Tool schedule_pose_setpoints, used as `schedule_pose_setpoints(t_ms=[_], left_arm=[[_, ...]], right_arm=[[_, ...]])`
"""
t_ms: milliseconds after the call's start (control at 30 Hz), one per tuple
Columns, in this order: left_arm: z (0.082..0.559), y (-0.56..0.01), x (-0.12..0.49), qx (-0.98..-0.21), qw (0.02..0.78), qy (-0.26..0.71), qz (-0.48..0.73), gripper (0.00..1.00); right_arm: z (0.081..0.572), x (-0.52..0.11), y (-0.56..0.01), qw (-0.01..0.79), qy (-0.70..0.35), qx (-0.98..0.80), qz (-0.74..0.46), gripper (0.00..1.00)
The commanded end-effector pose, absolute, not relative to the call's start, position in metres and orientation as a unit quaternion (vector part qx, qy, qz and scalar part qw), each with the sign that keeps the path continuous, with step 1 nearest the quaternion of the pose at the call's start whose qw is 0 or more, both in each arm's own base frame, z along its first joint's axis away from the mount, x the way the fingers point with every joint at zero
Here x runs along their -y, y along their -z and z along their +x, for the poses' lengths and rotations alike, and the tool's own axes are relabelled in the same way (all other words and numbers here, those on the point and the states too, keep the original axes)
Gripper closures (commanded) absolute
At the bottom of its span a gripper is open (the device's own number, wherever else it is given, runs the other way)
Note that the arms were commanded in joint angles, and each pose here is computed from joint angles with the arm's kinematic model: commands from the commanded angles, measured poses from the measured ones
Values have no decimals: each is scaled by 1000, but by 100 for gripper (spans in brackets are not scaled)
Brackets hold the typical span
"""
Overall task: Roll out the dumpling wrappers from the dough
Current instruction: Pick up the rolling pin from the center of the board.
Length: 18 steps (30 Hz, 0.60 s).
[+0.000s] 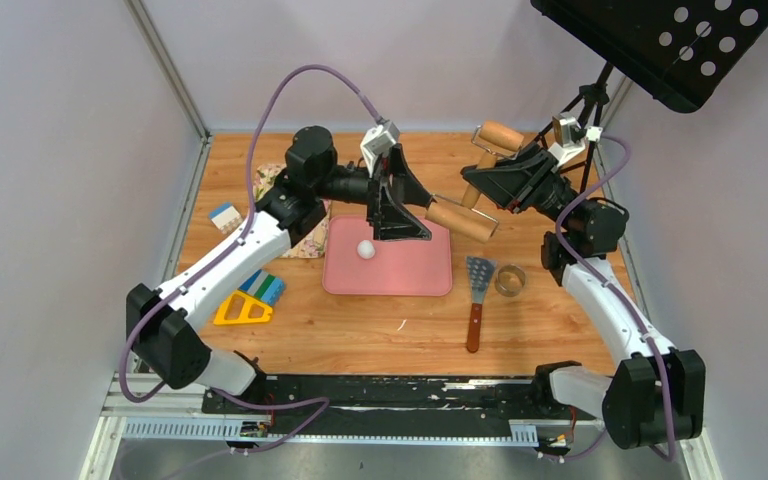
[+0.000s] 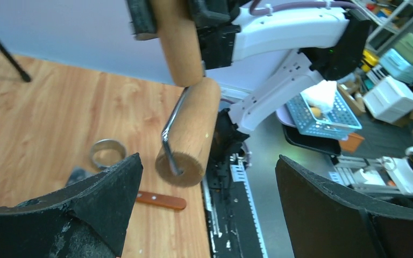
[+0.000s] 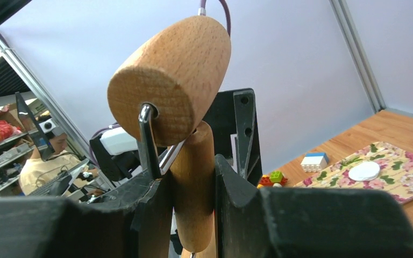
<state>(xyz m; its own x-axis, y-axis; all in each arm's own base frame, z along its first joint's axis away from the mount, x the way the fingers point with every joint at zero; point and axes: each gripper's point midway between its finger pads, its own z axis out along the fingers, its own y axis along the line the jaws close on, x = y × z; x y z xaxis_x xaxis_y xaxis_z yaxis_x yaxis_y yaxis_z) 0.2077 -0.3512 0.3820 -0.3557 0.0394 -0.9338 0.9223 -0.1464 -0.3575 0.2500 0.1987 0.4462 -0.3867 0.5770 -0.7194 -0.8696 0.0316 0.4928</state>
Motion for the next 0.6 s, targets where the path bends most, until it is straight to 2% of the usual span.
schedule_pose_setpoints(t_ms=[0,300,567], left_arm=[[194,-385,362,-522,333,642,452,0],[186,-379,382,-522,301,652,460,2],[188,-387,385,-519,303,656,456,27]], right_arm=[[236,-196,-468,549,-697,-436,-151,100],[244,-204,-459,548,-694,-441,-152,100],[247,-205,-452,552,-688,-447,-153,100]])
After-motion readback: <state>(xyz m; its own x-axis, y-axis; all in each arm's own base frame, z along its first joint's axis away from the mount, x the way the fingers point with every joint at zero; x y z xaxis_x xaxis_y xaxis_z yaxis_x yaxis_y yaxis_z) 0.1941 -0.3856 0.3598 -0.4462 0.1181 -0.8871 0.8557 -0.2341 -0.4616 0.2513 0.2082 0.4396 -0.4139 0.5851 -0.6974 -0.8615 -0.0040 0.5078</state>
